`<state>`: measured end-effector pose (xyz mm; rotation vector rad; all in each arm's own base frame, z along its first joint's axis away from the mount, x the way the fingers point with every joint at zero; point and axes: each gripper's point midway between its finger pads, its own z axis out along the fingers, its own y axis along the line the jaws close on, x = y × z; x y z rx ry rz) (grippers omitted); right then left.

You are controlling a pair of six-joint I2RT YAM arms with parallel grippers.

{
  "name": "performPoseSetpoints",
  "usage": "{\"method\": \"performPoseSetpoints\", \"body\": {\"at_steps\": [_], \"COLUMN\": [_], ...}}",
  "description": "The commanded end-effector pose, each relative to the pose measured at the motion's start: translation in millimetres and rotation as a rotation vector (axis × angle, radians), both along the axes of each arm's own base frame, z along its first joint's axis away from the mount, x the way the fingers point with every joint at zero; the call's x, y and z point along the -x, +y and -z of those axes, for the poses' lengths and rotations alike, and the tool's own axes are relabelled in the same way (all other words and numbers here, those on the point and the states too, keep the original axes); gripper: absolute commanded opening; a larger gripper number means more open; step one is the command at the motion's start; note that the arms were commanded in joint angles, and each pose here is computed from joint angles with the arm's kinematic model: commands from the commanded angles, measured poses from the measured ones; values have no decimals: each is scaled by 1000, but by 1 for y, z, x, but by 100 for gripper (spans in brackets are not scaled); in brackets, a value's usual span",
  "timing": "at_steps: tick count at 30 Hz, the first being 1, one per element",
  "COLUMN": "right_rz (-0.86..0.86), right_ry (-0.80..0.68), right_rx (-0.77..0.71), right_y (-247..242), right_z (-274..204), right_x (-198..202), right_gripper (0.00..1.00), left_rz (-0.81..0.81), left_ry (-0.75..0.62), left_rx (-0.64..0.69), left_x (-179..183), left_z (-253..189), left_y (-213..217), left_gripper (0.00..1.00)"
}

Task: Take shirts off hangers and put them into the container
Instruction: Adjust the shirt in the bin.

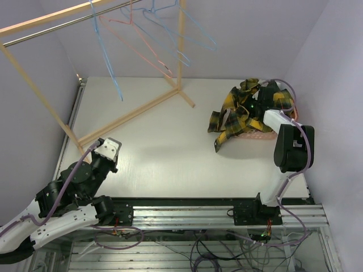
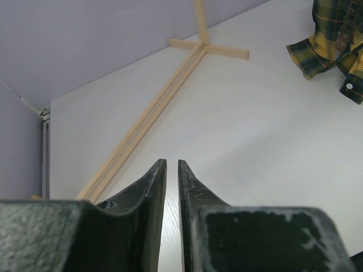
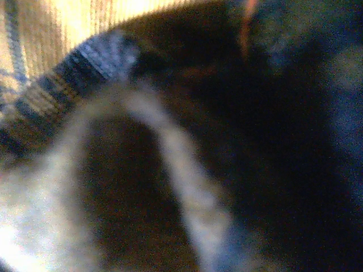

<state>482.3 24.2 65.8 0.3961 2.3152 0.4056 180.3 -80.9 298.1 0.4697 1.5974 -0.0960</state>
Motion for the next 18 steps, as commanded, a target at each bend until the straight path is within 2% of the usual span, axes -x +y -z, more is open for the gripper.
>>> {"method": "performPoseSetpoints", "body": {"at_steps": [1, 6, 10, 12, 13, 15, 18], "right_rz": [23, 37, 42, 41, 41, 35, 38], "right_ry": [519, 448, 317, 255, 236, 194, 140], "right_rx": [1, 32, 68, 75, 78, 84, 95], "right_y": [-2, -8, -14, -16, -16, -17, -18], "right_z": [136, 109, 48, 17, 5, -16, -46], "right_x": [114, 98, 70, 56, 53, 46, 39], "right_gripper": [23, 42, 49, 51, 51, 52, 53], "left_rz": [8, 12, 20, 19, 18, 37, 123], "left_ry": [-17, -17, -6, -1, 3, 11, -3], "left_rx": [32, 35, 18, 19, 16, 8, 126], "left_x": [1, 1, -1, -3, -5, -8, -8], "left_z": [-6, -6, -4, -5, -6, -8, -25], "left_y": [-1, -1, -7, -12, -16, -27, -57], "left_gripper": [27, 42, 57, 76, 98, 99, 99]}}
